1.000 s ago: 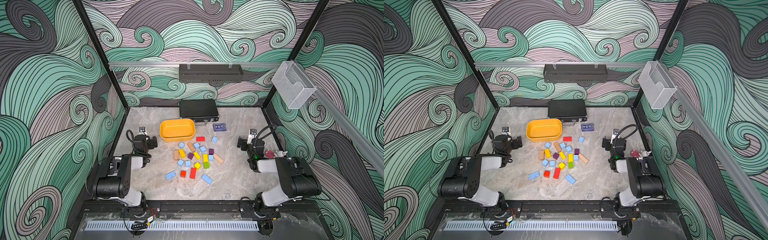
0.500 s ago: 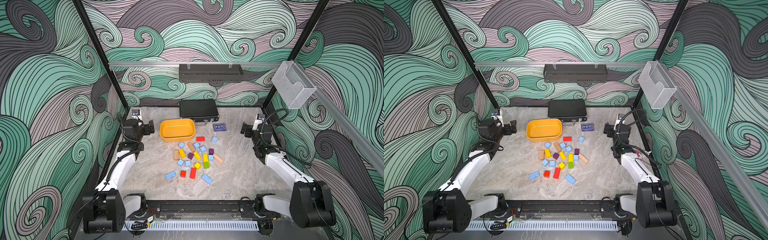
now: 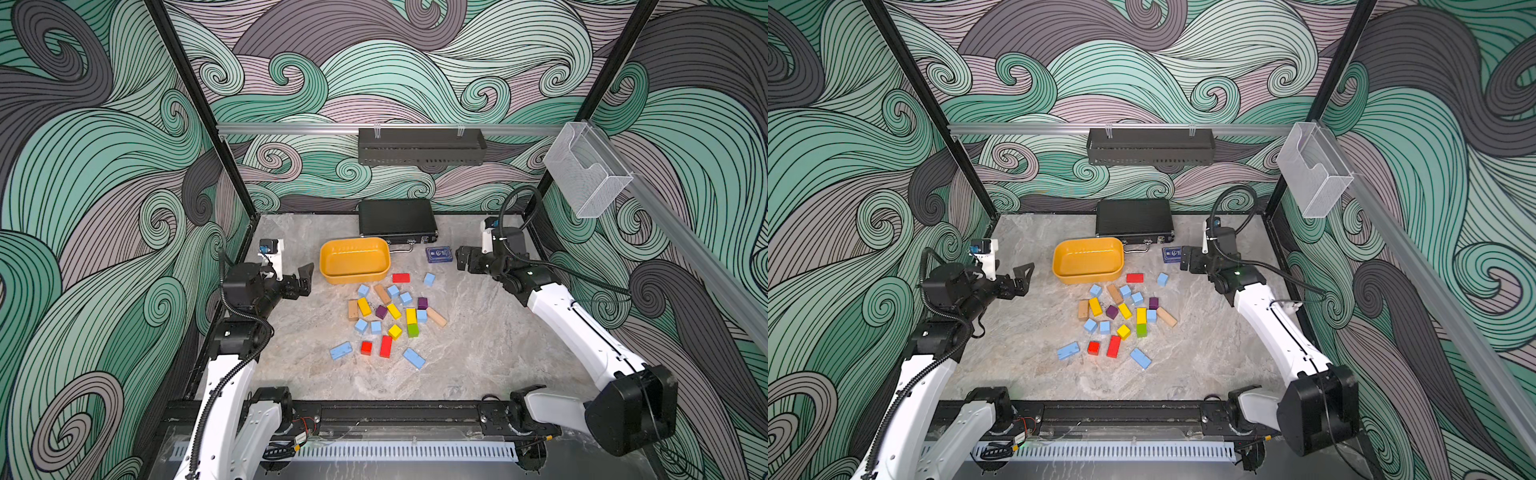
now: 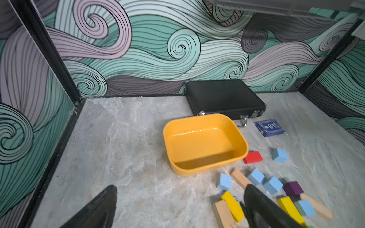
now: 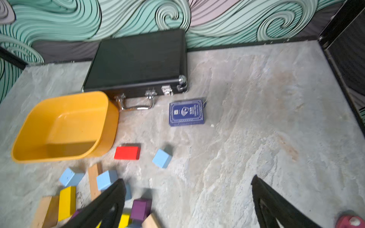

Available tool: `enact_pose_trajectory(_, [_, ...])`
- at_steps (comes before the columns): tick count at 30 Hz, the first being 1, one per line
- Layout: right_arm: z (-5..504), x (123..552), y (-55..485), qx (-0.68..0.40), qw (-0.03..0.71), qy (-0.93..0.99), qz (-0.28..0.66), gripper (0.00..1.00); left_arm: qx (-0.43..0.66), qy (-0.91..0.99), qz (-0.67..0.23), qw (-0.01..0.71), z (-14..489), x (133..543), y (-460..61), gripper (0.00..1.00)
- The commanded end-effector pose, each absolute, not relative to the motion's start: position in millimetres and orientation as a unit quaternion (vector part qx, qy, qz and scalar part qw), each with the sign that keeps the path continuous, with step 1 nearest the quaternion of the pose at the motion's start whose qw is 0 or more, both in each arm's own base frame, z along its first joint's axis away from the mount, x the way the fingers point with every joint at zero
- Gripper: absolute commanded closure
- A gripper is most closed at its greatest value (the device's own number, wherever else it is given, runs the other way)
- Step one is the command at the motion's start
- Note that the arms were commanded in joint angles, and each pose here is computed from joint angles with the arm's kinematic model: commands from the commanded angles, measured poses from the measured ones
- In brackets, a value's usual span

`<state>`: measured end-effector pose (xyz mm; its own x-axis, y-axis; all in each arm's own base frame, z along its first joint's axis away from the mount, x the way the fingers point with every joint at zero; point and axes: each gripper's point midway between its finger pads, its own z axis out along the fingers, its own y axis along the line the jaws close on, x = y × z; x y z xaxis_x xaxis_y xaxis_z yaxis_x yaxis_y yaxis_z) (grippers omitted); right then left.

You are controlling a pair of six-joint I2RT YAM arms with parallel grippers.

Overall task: Pick out the blue building blocks
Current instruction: Pick up the building block from the center of the board.

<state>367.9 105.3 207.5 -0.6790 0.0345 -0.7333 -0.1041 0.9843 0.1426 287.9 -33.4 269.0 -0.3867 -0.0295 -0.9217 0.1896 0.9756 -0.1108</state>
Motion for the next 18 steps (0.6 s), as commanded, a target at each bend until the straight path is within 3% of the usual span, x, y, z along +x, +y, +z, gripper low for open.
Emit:
enact_pose_trajectory(1, [181.6, 346.3, 114.7, -0.014, 0.327, 0.94, 0.095, 0.03, 0.069, 0.847, -0.134, 0.509, 243.9, 271.1, -49.6, 0.02])
enact_pose_trajectory(18, [121.1, 379.1, 158.7, 0.046, 0.235, 0.965, 0.107, 0.1, 0.087, 0.846, -0.193, 0.49, 221.1, 274.8, -76.1, 0.01])
